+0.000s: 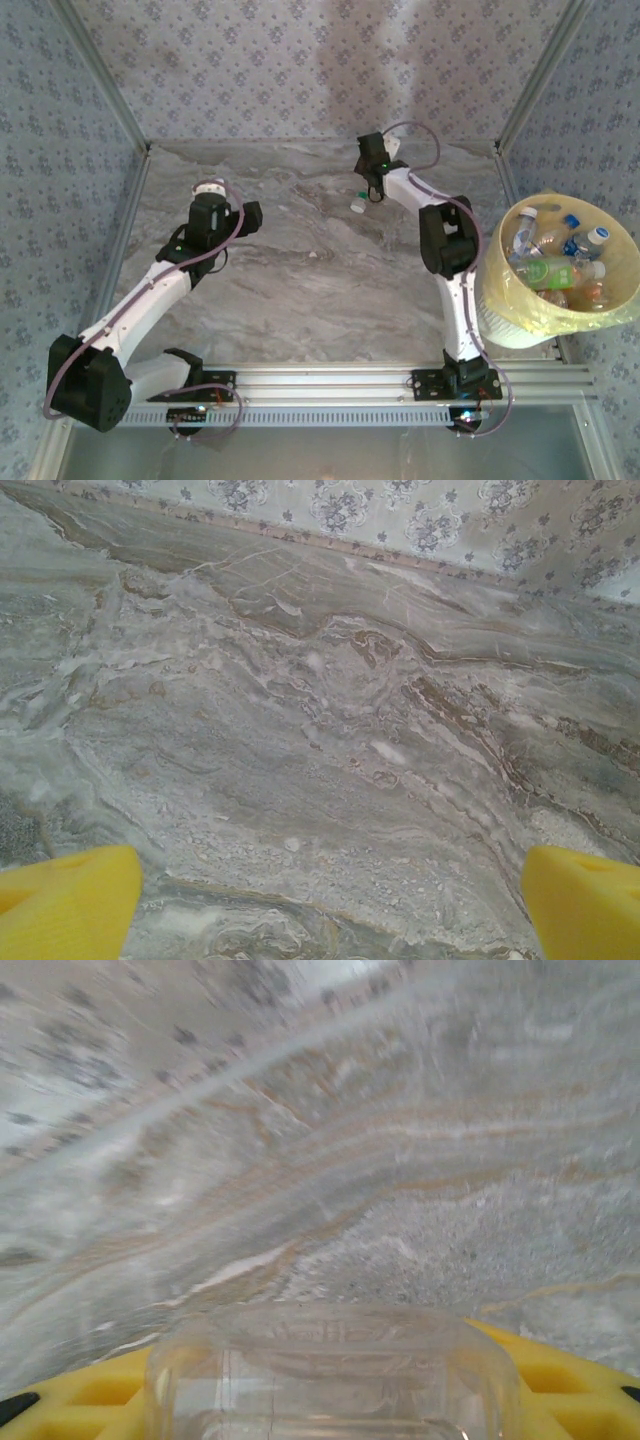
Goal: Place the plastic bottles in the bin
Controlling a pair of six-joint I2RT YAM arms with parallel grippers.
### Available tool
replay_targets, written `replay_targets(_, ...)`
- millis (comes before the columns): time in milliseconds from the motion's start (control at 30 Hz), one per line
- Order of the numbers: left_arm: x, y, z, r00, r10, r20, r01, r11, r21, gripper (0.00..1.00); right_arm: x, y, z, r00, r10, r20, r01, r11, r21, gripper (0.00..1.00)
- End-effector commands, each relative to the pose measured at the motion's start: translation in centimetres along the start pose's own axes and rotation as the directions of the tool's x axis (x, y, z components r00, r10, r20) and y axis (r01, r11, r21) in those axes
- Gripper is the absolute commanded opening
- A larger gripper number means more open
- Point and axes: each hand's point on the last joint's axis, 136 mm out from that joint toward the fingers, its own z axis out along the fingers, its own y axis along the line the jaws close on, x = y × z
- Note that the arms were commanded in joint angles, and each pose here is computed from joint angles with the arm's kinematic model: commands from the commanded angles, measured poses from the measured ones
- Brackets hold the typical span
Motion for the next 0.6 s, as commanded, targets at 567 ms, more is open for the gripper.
replay_targets(567, -1.0, -13.1, -7.5, 0.989, 0.108, 0.097, -0.145, 0.701, 0.699, 0.98, -11.9, 5.4, -28.1, 0.847, -0.057, 0.529, 0.322, 0.846, -0.425, 0.49)
